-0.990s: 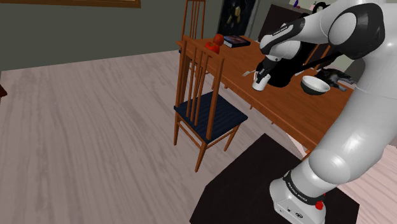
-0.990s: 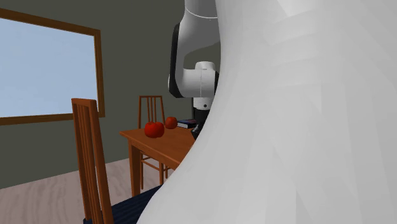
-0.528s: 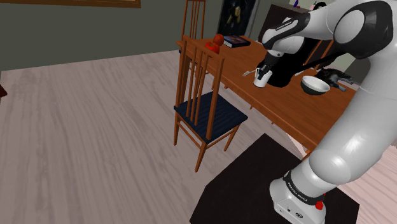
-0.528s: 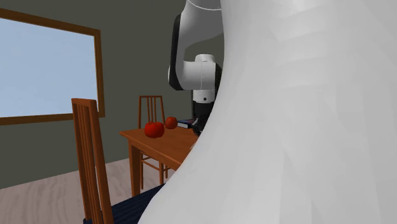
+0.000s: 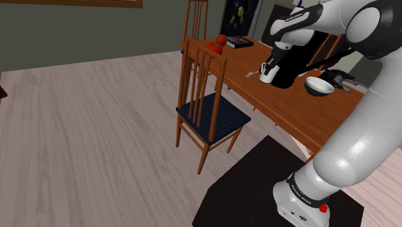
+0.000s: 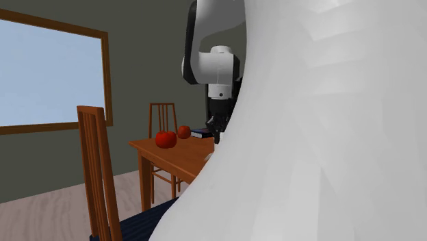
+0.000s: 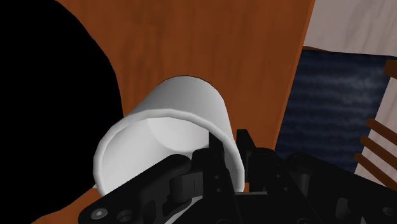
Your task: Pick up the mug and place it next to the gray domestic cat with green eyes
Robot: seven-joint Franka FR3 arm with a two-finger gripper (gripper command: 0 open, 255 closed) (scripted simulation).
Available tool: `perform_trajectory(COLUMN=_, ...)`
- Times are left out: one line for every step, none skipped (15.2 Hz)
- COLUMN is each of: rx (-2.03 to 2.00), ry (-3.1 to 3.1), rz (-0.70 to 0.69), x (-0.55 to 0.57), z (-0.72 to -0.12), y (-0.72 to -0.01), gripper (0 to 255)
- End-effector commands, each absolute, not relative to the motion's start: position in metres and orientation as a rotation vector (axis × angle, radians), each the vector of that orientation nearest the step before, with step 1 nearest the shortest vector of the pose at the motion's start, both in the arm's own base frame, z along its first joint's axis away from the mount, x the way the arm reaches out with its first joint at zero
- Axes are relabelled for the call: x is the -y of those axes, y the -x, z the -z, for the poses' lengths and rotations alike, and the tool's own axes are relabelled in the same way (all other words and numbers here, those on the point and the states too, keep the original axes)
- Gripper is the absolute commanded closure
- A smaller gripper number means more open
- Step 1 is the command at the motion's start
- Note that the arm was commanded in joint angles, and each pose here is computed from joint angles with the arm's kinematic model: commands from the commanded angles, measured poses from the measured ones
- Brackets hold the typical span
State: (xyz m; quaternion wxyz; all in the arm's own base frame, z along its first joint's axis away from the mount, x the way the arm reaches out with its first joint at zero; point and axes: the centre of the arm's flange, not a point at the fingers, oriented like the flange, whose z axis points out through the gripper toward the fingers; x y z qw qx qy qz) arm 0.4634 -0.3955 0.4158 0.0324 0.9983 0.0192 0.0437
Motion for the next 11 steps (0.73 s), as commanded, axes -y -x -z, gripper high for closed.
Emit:
perform_trajectory(rx=-0.059, ry=-3.073, rz=-0.134, x=0.394, z=-0.427, y=-0.464, gripper=255)
perform_trajectory(rx=-0.059, ry=-3.073, rz=-0.134, x=0.394, z=-0.432, y=-0.464, gripper=255)
perform_trajectory(rx=-0.059, ry=-3.073, rz=-0.134, x=0.394, z=-0.438, y=-0.464, gripper=255)
perform_trajectory(rx=-0.059, ry=-3.073, rz=-0.134, x=0.394, z=-0.443, y=-0.464, gripper=255)
perform_trajectory(rx=-0.059, ry=-3.073, rz=-0.134, x=0.394, z=-0.448, y=-0.464, gripper=255)
perform_trajectory(rx=-0.059, ry=-3.073, rz=-0.134, x=0.394, z=-0.454, y=-0.464, gripper=255)
perform_trajectory(rx=-0.059, ry=-3.073, rz=-0.134, x=0.394, z=-0.459, y=-0.464, gripper=255)
perform_trajectory(rx=-0.059, ry=-3.073, rz=-0.134, x=0.394, z=-0.464, y=-0.464, gripper=255)
perform_trajectory(rx=-0.059, ry=-3.073, rz=-0.134, x=0.394, z=-0.469, y=-0.464, gripper=255)
perform_trajectory(rx=-0.059, ry=-3.073, rz=-0.134, x=0.394, z=-0.475, y=-0.464, gripper=255)
perform_trajectory(rx=-0.059, ry=-3.073, rz=-0.134, x=0.394, z=-0.480, y=-0.464, gripper=255)
